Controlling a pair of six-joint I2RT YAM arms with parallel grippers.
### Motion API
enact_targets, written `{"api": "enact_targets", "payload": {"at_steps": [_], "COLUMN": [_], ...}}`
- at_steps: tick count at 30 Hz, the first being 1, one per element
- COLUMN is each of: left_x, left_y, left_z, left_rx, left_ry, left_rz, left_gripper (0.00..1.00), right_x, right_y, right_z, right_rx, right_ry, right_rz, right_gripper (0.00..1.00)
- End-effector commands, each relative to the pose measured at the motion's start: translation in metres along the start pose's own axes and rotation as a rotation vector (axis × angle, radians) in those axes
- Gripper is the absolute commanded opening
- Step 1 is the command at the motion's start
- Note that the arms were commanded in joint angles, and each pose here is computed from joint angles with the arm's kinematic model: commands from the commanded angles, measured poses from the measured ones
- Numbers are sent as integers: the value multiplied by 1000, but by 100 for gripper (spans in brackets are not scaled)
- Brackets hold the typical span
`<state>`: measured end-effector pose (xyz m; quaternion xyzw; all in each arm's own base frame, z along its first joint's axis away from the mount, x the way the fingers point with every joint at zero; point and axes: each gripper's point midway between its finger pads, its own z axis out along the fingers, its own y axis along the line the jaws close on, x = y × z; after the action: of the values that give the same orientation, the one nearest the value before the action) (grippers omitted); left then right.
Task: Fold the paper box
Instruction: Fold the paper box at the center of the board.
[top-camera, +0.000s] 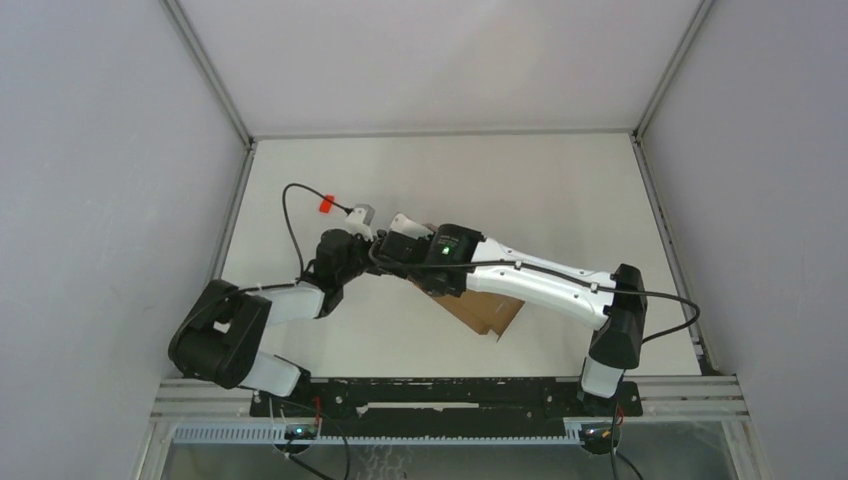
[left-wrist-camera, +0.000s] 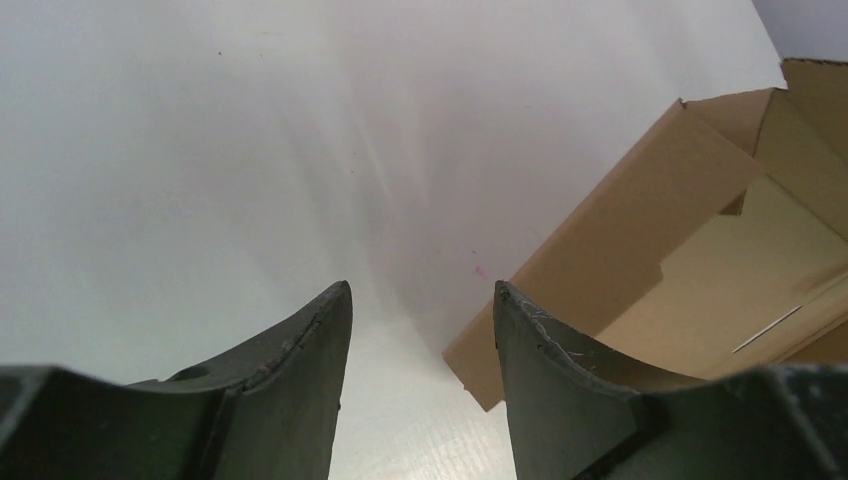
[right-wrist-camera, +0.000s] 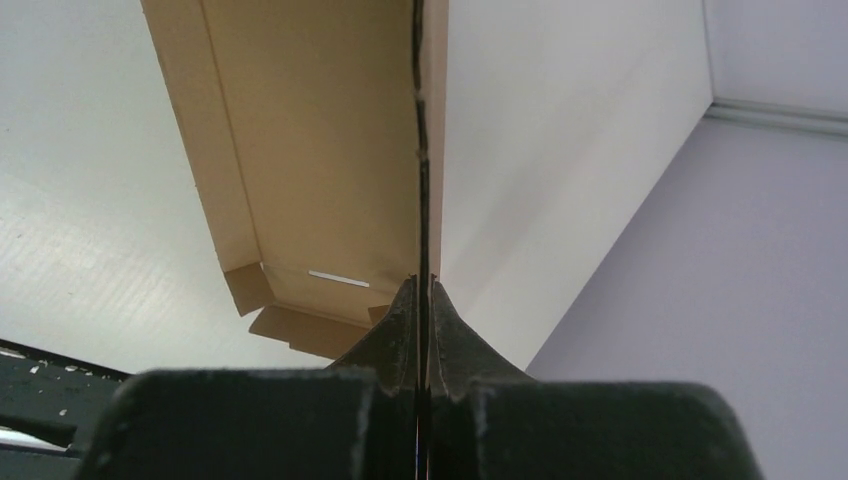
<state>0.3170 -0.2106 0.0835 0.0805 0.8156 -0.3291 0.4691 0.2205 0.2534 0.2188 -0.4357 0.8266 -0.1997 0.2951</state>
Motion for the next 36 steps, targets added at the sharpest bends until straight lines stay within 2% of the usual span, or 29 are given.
{"api": "enact_targets", "payload": {"at_steps": [1,9,16,25,36], "left_x": [-5,3,6,2,5], "left_y": [-9,-12,-18,-24,-34], "left_z": [9,13,3,2,7], "left_rx": [60,110,146,180,250], "left_ry": [-59,-77,-104,-147,-163], "left_rz": [10,-3,-12,-28,-50], "left_gripper": [59,60,60,60,62], "right_x": [-12,-16,-21,-25,-26], "right_y": [1,13,20,27,43], "right_z": [-3,-3,-3,-11,-9], "right_rx": [89,181,342,400,391], "right_ry": [-40,-51,-68,-90,-94], "right_rz": [-20,-80,-131,-135,-142], "right_gripper": [0,0,0,0,0]}}
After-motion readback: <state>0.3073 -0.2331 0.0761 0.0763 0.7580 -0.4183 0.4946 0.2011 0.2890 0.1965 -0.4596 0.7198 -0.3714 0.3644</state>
